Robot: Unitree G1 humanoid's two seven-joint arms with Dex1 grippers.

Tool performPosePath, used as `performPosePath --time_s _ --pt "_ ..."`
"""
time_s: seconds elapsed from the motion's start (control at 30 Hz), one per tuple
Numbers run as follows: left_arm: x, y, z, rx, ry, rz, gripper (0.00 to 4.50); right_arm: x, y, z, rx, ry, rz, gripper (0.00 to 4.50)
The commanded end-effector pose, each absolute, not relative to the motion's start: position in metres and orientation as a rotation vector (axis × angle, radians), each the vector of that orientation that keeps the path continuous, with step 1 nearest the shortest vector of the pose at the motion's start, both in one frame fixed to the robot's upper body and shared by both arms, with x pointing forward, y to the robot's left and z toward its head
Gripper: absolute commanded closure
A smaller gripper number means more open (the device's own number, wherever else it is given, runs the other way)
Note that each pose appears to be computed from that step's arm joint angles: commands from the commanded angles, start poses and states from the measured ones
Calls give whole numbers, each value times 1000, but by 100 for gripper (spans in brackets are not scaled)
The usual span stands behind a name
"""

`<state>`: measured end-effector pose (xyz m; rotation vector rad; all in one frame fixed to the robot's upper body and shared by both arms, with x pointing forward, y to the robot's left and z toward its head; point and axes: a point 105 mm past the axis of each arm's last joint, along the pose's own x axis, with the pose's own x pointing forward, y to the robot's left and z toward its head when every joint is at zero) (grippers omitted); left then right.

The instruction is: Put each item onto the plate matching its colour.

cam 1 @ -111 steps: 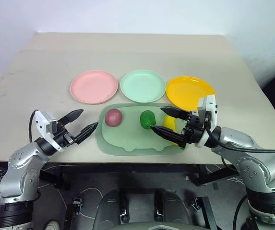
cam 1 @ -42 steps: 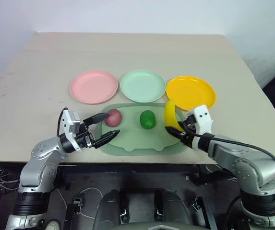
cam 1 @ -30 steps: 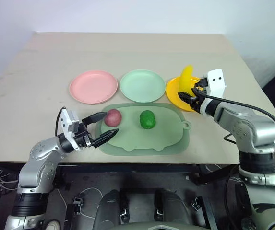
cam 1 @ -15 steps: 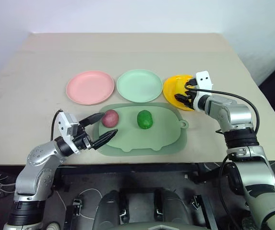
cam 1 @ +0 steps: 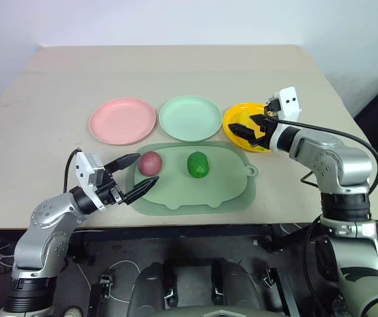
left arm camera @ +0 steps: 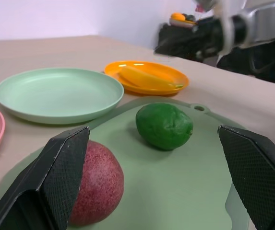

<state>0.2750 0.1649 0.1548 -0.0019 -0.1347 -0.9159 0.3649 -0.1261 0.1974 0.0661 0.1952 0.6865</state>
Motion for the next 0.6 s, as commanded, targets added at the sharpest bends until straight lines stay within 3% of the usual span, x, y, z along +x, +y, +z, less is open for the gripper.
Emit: performPosePath --time_s 0.03,0.23,0.6 --pt "275 169 163 15 -168 -918 0 336 -92 200 98 200 818 5" --pt "278 171 162 20 -172 -922 0 317 -64 167 133 348 845 5" --pt "281 170 163 27 -173 -926 0 335 -58 138 124 437 734 5"
